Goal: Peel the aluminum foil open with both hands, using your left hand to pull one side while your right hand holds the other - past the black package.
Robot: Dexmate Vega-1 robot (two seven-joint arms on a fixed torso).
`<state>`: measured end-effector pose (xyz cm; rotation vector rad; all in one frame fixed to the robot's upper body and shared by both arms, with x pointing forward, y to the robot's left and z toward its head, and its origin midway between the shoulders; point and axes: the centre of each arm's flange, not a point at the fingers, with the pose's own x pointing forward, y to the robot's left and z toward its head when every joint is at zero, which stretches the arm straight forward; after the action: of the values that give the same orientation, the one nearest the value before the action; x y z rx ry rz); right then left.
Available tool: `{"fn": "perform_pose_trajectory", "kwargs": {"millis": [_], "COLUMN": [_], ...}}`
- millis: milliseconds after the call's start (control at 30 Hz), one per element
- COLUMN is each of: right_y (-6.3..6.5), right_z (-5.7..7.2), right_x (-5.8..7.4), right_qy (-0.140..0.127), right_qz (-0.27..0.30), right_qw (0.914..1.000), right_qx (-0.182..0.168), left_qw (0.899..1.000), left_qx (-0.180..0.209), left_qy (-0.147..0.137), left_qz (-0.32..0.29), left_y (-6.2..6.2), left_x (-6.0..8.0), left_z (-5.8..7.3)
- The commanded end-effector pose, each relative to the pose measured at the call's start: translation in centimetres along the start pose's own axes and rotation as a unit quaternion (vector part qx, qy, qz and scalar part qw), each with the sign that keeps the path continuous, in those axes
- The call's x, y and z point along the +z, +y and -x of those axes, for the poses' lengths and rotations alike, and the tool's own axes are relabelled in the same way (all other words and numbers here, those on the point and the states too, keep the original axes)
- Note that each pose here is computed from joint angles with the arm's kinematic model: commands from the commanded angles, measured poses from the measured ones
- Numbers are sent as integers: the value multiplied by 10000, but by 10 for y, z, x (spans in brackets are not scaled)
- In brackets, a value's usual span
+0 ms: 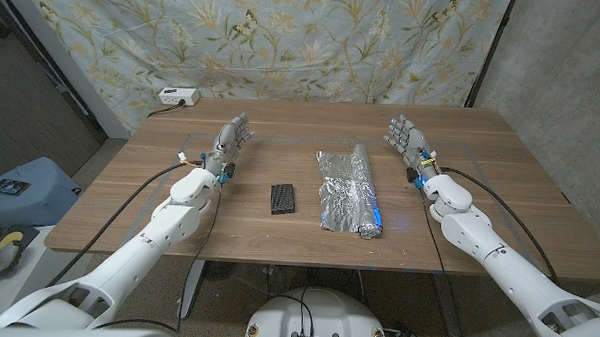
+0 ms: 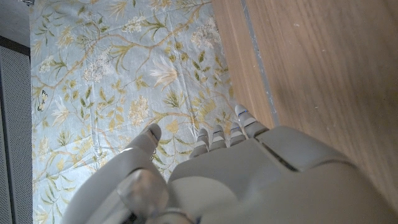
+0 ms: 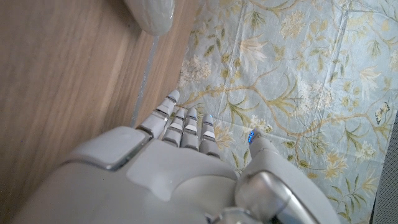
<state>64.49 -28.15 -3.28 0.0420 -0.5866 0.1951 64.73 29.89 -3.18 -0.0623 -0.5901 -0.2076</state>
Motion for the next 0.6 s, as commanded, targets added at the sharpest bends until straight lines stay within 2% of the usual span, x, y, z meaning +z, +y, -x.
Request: {"fn": "perform_pose_trajectory", "kwargs": {"millis": [33,300,600], "right_y": [19,24,28], "right_z": [11,10,13], "right_x": [2,4,15], "right_qy": [-10,26,-10], "right_qz": [90,165,459], "right_qw": [10000,9999,9988], "right_qx": [-16,-29,-182], "left_qw": [10000,10000,10000], "left_qx": [3,4,23], "left_qy": [-70,-76,-74], "left_qz": [65,46,-29], "left_y": [8,11,10], "left_x": [-2,-6,0], "left_z": [13,18,19]}}
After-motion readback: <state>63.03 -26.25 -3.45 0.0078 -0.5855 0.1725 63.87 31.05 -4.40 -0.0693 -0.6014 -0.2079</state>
